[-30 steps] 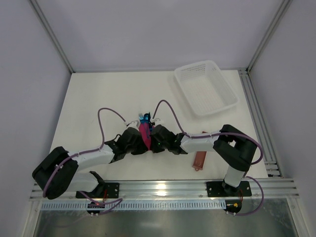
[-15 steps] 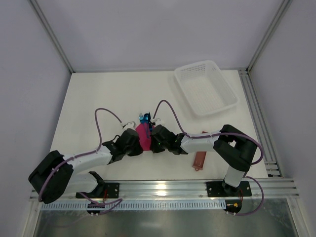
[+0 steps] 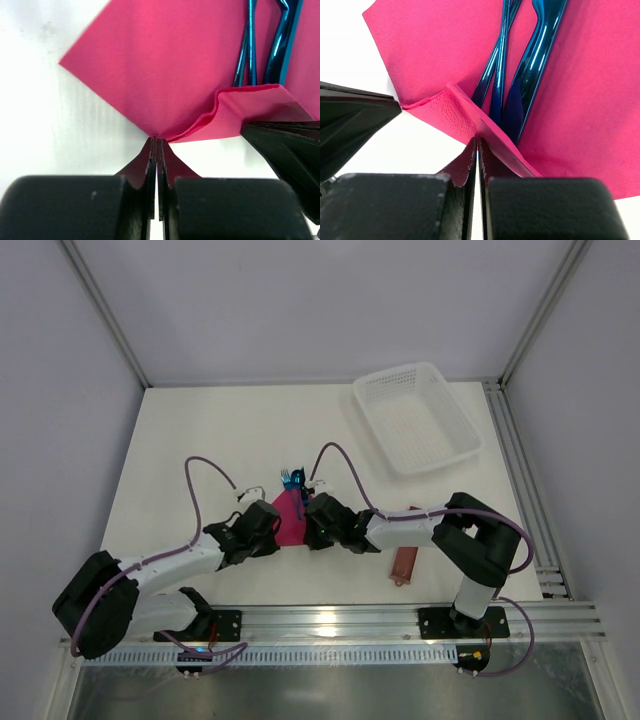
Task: Place the utensils on the paper napkin and roll it up
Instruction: Roll the napkin at the center of the board.
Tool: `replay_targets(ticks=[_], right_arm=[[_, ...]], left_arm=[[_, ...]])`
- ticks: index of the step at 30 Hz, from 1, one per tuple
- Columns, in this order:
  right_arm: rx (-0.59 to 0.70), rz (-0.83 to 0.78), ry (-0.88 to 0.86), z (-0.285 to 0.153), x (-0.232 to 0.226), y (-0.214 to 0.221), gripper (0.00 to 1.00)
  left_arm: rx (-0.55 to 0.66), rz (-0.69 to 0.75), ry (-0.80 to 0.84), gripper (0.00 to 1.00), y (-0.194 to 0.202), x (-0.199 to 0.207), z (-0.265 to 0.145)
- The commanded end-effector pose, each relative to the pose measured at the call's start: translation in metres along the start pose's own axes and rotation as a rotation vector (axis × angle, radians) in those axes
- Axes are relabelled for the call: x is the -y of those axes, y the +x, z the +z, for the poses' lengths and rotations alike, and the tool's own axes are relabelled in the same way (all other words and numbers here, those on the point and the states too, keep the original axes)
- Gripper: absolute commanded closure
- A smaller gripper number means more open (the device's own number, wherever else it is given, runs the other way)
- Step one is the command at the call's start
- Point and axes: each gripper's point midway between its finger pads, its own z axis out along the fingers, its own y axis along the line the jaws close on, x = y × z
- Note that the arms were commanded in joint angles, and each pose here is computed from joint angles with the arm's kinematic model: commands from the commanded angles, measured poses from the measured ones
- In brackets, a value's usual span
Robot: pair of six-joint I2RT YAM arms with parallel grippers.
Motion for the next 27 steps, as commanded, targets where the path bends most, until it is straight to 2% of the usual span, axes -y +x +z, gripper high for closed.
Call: replay_targets(ticks=[1,14,27], right_arm=[[-0.003,-0.008,0.033,-0.005,0.008,0.005,0.96],[0.009,0.009,0.021,-0.005,0.003,0.0,0.96],[0.005,0.014,0.028,-0.01,0.005,0.001,0.96]], left_arm=[[0.07,-0.036,-0.032,0.97,-0.02,0.0,-0.012],[0.039,-0.043,0.257,0.98,-0.025,0.062,-0.015],[-0.03,-0.039,0.172,0.99,-0.004,0.047,0.009]])
